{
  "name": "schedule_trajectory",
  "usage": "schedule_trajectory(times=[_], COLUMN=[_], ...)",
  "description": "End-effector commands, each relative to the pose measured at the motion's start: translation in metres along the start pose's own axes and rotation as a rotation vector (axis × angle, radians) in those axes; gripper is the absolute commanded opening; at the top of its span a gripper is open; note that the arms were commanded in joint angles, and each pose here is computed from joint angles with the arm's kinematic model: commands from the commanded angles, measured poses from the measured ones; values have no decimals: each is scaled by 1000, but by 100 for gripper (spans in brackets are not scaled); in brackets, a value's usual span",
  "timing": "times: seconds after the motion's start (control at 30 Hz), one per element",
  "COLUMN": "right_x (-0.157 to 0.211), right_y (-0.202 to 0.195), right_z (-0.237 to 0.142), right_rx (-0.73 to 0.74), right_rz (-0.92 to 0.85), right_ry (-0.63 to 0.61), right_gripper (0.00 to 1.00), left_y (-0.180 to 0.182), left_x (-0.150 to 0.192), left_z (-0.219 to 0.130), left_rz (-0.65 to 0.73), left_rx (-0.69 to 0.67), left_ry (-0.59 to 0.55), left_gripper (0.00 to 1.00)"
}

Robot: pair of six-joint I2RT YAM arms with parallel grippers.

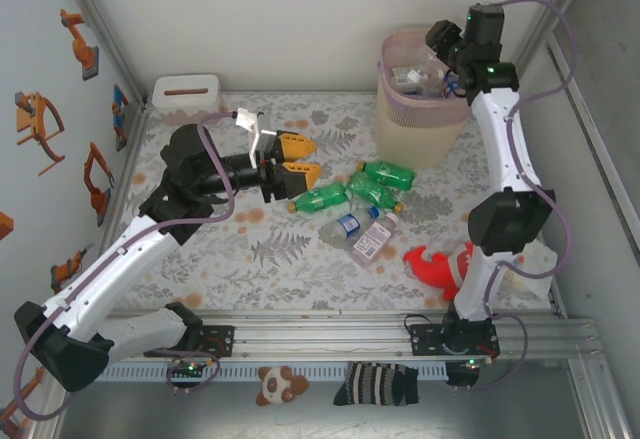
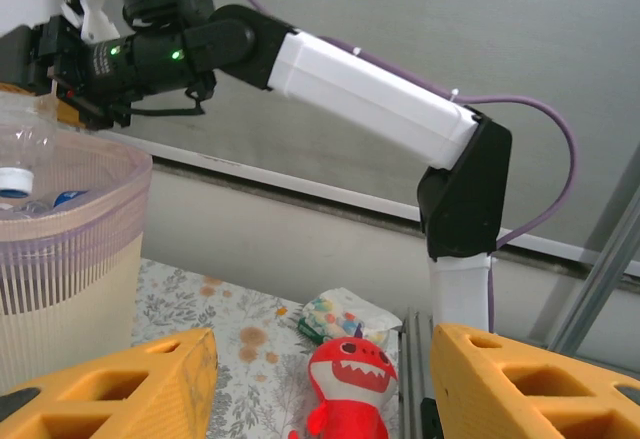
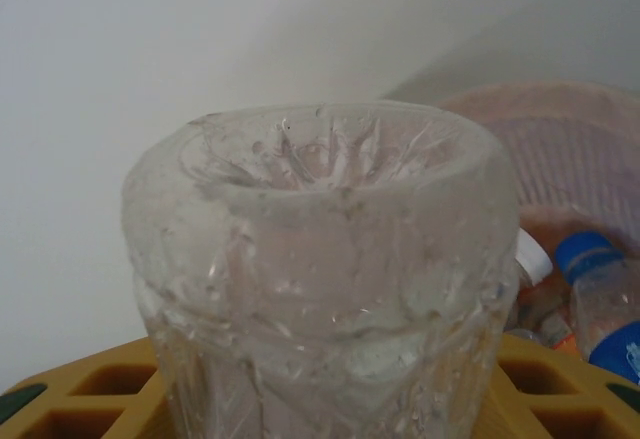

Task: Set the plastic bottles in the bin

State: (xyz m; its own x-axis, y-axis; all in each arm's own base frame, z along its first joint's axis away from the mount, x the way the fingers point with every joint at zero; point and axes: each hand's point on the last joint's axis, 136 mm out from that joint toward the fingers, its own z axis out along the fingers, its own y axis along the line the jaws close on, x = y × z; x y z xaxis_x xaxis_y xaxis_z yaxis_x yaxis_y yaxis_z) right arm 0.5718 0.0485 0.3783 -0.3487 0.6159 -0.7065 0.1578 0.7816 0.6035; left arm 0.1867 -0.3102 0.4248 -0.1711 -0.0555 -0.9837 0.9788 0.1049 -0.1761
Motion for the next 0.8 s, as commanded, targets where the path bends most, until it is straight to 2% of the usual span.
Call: schedule_trajectory(times=[0.0,0.13,0.4,0.47,0.57,0.77], right_x=[-6,12,33,38,38,15], right_y=[-26,-38,-49,-58,-62,-60], right_z=[23,57,99,102,99,67], right_rx=[105,113,133,164,185,222], right_rz=[332,549,741,770,784,768], right_ry=[-82,-64,-52,-58,-69,-137], right_gripper=[46,46,50,52,62,75], left_y=[-2,-2,1,2,3,5], left_x=[1,1,4,4,5,5], left_z=[-2,-2,-4,-4,-4,-3], left_rz=[19,23,24,25,23,28], left_rx=[1,-5,-27,-32,-34,-39], left_ry=[-4,-6,-6,-11,-10,-8], left_gripper=[57,57,57,56,56,56])
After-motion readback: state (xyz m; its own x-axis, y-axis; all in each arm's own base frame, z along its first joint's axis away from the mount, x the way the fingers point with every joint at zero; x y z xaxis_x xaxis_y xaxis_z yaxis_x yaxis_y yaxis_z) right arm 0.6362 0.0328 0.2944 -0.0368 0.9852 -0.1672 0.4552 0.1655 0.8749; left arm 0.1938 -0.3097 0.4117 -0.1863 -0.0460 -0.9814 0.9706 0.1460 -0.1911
